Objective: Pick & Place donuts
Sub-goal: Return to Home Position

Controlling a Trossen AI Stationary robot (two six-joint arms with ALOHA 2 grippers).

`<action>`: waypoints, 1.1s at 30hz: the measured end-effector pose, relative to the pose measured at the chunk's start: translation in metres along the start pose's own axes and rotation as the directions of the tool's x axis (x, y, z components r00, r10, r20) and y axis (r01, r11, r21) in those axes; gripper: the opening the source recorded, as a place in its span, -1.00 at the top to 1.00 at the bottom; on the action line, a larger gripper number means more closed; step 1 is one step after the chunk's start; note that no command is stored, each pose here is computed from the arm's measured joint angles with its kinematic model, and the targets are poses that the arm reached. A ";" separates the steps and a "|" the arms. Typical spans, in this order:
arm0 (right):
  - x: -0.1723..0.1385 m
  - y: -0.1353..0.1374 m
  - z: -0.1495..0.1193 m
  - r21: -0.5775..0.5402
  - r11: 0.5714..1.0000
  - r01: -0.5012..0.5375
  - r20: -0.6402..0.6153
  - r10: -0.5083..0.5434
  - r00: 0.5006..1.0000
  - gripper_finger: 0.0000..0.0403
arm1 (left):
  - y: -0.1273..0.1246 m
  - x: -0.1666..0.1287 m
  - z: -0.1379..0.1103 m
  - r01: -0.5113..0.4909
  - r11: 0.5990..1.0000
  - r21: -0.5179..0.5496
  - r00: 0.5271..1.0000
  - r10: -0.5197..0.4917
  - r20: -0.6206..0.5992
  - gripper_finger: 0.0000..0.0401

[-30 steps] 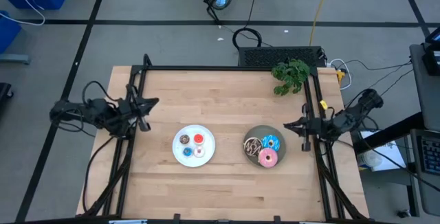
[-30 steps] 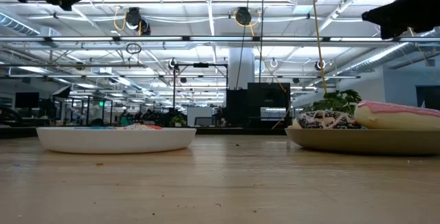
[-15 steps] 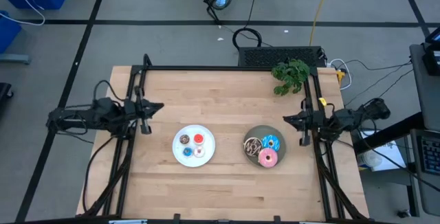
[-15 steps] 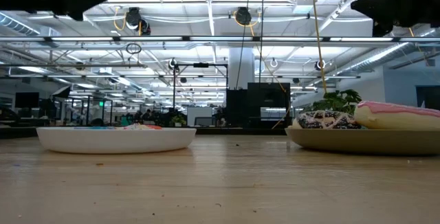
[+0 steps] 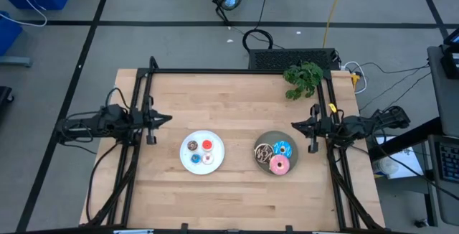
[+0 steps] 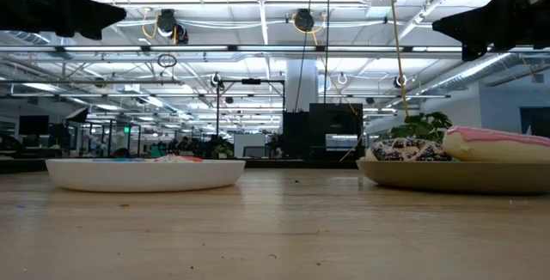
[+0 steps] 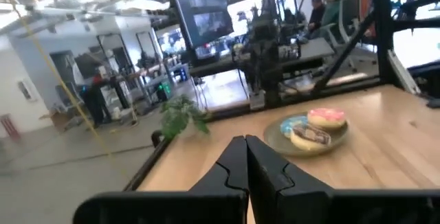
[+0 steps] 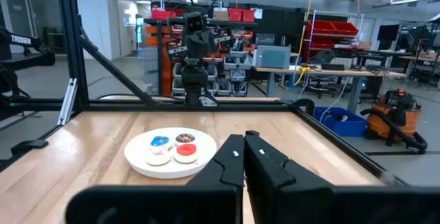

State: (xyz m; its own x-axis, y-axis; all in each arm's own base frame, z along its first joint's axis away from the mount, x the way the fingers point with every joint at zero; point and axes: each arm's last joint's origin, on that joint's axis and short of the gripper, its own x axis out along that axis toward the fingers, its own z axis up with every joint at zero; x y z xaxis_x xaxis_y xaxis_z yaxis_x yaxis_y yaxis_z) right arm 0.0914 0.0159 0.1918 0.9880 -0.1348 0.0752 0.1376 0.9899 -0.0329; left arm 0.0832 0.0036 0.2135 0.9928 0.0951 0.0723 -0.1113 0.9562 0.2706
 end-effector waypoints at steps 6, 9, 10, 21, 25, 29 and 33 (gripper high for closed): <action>0.000 0.000 0.000 0.000 1.000 0.001 -0.002 -0.001 1.000 1.00 | -0.009 0.007 -0.016 0.102 0.994 0.023 0.990 -0.104 0.100 1.00; 0.001 0.000 -0.003 0.013 1.000 0.002 0.002 -0.002 1.000 1.00 | -0.014 0.010 -0.032 0.116 0.993 0.034 0.988 -0.119 0.094 1.00; 0.001 0.001 -0.004 0.017 1.000 0.001 0.005 -0.001 1.000 1.00 | -0.016 0.011 -0.037 0.125 0.992 0.034 0.990 -0.127 0.056 1.00; 0.002 -0.001 -0.017 0.033 0.996 0.086 -0.010 -0.086 0.996 1.00 | -0.016 0.010 -0.038 0.144 0.989 0.032 0.988 -0.145 0.045 1.00; 0.002 -0.001 -0.015 0.049 0.995 0.086 0.008 -0.087 0.996 1.00 | -0.017 0.010 -0.039 0.153 0.988 0.028 0.987 -0.154 0.035 1.00; 0.002 0.000 -0.018 0.050 0.997 0.067 -0.024 -0.066 0.998 1.00 | -0.017 0.010 -0.040 0.160 0.987 0.027 0.987 -0.161 0.022 1.00; 0.003 -0.004 -0.018 0.068 0.992 0.102 -0.021 -0.101 0.995 1.00 | -0.017 0.010 -0.040 0.154 0.988 0.027 0.988 -0.155 0.025 1.00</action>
State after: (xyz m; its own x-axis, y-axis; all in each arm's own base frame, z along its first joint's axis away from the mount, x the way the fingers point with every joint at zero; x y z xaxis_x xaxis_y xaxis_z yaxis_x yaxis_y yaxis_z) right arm 0.0954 0.0111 0.1739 0.9703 -0.2350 0.0570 0.2329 0.9716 0.0424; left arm 0.0972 -0.0008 0.1713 0.9967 -0.0612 0.0536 0.0421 0.9516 0.3045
